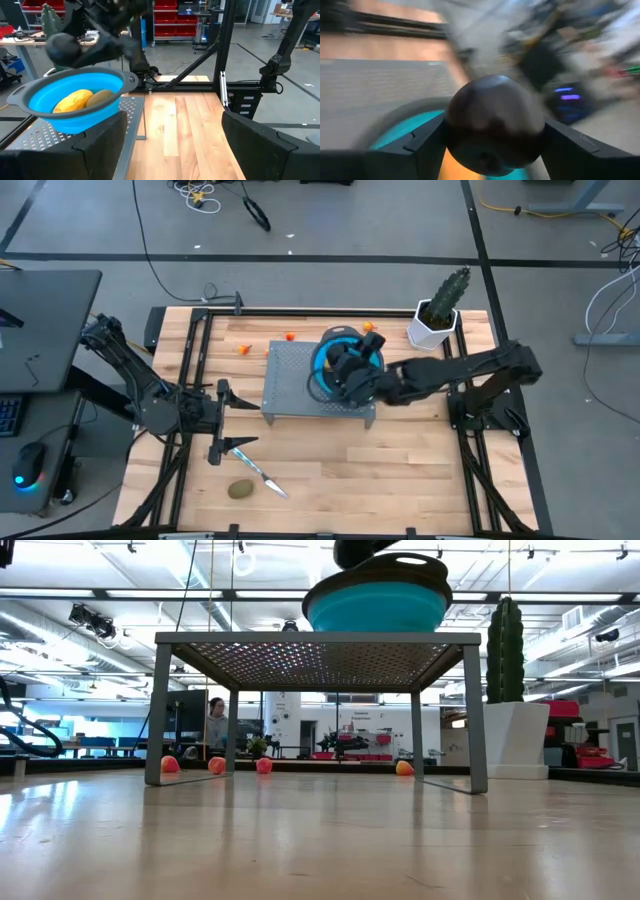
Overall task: Pick & Place Fruit
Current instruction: Put the black plum into the blue strainer bowl on the shelf, then put the brown kiwi into the blue strainer bowl on the shelf
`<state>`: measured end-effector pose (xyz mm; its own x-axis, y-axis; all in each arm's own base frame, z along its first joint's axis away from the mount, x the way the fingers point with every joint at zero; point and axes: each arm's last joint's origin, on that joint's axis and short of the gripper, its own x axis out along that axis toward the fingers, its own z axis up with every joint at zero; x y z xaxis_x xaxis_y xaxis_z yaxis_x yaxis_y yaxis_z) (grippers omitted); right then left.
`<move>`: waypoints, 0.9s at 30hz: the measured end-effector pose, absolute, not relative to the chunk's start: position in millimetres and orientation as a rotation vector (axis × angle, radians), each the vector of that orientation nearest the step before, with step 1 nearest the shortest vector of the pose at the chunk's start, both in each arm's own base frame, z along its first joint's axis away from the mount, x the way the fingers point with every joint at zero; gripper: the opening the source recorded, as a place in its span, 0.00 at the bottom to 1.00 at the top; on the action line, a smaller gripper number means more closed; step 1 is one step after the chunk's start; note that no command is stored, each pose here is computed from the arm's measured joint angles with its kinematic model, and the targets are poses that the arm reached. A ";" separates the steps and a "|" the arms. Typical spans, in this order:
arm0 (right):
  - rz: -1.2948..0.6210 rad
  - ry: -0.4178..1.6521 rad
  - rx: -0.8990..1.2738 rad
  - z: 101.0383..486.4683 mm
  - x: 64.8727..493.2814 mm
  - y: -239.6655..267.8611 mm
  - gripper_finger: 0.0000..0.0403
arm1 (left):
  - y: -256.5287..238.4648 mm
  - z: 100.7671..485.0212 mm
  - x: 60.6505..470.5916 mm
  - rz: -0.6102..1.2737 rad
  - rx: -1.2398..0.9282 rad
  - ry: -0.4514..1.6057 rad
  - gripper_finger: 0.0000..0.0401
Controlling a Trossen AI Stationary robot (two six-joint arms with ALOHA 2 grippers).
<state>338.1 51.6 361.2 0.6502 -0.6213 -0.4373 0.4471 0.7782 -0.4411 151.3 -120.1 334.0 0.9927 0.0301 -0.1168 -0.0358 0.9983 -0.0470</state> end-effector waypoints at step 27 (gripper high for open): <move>-0.572 0.517 -0.233 354.5 336.9 51.2 0.88 | -119.2 331.9 151.0 0.056 -0.037 0.131 0.84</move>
<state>336.9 51.2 354.5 0.7188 -0.5690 -0.3995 0.4550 0.8195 -0.3485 151.0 -119.2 331.9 0.9898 0.0529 -0.1319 -0.0578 0.9978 -0.0334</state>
